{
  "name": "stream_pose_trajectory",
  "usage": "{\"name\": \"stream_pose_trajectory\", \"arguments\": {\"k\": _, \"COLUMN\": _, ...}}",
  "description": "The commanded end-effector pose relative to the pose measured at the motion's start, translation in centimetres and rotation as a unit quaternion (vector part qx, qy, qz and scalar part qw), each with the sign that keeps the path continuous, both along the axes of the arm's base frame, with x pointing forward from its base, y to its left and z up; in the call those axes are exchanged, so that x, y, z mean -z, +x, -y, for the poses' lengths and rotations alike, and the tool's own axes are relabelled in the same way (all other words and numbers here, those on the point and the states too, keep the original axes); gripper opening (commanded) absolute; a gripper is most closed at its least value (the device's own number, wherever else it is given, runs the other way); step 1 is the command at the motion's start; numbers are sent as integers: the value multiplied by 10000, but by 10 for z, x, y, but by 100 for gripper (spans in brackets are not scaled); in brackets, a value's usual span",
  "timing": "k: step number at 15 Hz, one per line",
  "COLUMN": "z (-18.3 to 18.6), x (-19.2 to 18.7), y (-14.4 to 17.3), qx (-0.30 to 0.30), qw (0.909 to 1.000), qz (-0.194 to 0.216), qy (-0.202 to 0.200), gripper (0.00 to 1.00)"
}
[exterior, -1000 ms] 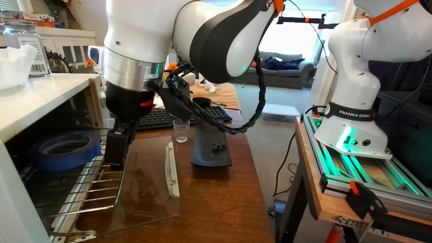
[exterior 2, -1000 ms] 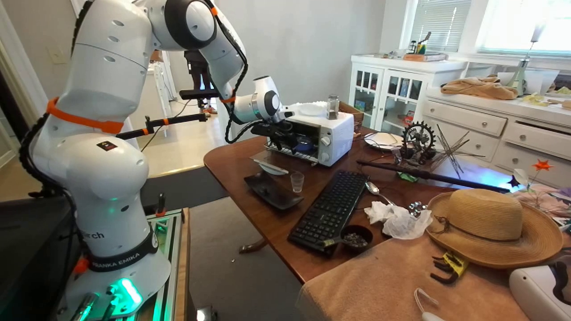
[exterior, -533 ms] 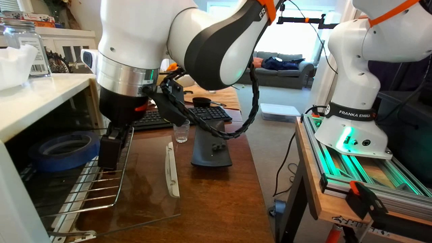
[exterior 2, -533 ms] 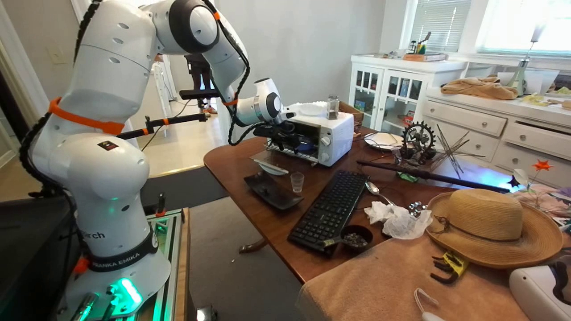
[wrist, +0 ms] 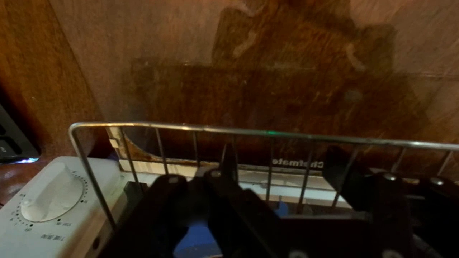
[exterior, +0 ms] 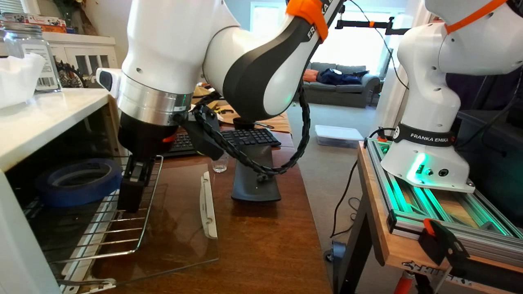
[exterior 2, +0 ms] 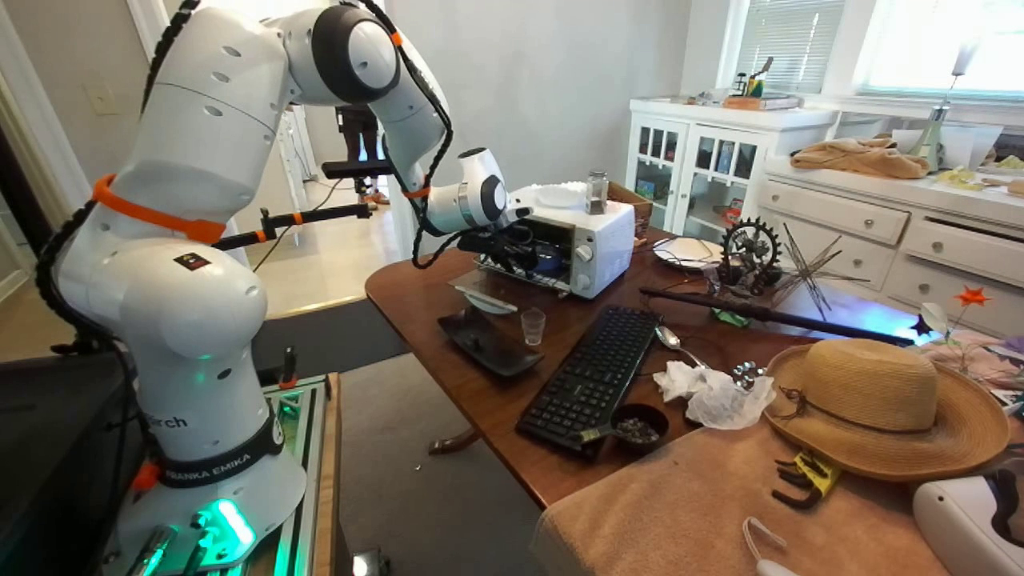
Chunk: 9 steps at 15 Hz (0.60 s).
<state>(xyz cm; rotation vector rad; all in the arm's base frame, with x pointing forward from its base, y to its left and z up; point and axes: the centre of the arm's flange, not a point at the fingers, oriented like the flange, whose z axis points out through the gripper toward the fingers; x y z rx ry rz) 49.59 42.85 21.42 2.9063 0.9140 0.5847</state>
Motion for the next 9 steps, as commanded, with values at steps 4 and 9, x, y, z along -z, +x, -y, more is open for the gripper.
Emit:
{"name": "stream_pose_trajectory", "arguments": {"k": 4, "z": 3, "x": -2, "y": -26, "qx": 70, "qw": 9997, "qz": -42, "qy": 208, "gripper": 39}}
{"name": "stream_pose_trajectory", "arguments": {"k": 9, "z": 9, "x": -7, "y": -59, "qx": 92, "qw": 9995, "qz": -129, "qy": 261, "gripper": 39}}
